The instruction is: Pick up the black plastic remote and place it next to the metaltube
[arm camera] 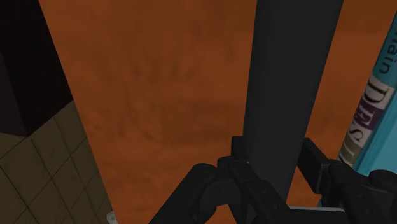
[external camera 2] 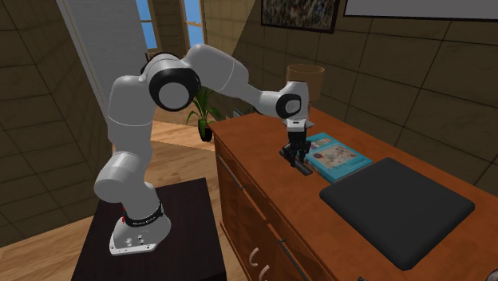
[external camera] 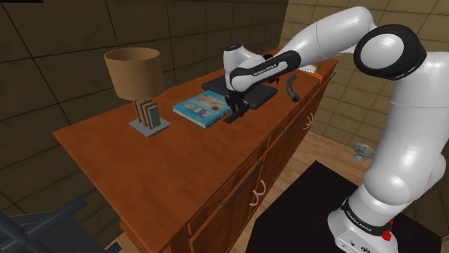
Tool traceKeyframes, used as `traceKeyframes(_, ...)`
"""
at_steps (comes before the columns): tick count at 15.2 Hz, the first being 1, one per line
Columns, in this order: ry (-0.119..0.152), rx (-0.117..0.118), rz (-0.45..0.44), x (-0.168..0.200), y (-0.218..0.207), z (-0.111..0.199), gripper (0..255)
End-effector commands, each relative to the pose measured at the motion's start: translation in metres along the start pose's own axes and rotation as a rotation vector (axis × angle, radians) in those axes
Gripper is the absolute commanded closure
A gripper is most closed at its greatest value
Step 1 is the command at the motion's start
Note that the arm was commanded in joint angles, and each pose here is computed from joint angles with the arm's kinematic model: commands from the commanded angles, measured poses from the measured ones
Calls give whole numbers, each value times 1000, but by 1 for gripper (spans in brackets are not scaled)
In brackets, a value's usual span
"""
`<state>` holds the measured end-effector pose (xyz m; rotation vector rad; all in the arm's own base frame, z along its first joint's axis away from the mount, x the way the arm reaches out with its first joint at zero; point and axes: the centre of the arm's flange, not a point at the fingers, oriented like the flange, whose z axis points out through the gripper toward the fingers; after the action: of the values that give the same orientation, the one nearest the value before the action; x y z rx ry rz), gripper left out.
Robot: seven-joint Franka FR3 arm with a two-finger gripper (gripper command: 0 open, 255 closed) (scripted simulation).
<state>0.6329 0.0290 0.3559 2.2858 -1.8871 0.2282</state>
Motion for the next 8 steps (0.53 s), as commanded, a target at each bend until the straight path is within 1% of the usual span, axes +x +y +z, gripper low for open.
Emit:
traceKeyframes(1,0,0,0,2,0,-10,255)
traceKeyframes(8,0,0,0,11,1,-46,255)
